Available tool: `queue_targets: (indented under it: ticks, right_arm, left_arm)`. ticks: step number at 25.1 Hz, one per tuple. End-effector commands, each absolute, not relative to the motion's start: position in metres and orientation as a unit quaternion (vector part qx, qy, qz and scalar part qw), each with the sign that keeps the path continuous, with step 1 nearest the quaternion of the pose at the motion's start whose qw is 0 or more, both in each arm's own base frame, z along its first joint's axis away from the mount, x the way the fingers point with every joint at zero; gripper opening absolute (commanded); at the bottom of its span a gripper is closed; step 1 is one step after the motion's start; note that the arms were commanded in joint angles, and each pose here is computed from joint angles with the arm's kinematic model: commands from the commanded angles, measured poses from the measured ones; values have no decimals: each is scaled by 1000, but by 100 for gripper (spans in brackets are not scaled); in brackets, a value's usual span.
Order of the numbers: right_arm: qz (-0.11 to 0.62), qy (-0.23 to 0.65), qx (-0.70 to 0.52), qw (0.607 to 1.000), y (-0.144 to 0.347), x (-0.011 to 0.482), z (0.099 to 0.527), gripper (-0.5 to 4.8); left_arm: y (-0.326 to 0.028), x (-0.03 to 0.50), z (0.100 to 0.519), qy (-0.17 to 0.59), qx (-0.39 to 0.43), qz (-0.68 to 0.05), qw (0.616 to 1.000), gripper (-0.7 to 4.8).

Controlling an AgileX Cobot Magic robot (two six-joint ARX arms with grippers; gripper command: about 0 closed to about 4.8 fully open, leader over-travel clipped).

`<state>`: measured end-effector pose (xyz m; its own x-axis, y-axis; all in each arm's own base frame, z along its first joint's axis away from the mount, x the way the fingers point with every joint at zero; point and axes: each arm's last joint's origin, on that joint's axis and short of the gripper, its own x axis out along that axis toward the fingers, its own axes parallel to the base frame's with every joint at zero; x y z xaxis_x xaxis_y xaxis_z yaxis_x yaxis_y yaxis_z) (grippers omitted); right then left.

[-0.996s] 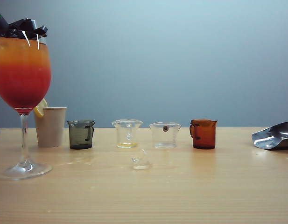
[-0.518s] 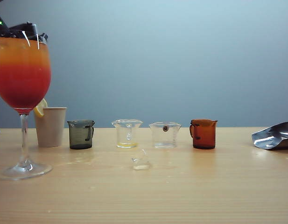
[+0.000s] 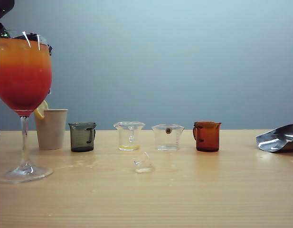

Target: Pick up the lemon slice from the paper cup on the left and carefully insert it into the rim of the goblet.

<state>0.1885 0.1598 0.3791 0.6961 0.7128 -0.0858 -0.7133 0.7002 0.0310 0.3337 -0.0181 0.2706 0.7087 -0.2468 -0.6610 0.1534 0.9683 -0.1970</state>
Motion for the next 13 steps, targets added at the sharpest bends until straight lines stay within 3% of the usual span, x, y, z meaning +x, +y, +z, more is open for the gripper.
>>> queue_targets:
  ticks: [1,3,4,6,13]
  right_arm:
    - [388,35,2,921,159,188,383,-6]
    - [388,35,2,921,159,188,383,-6]
    - [388,35,2,921,159,188,383,-6]
    - [388,35,2,921,159,188,383,-6]
    - [388,33,2,921,159,187,383,-6]
  left_arm:
    - [-18,334,270,369,-61,-108,921,330]
    - [-18,335,269,371,-62,-108,920,296]
    - [-18,335,269,371,-62,-108,920,223]
    - [-18,335,268,372,-62,-108,920,172]
    - [-18,338,261,386,-63,-108,914,174]
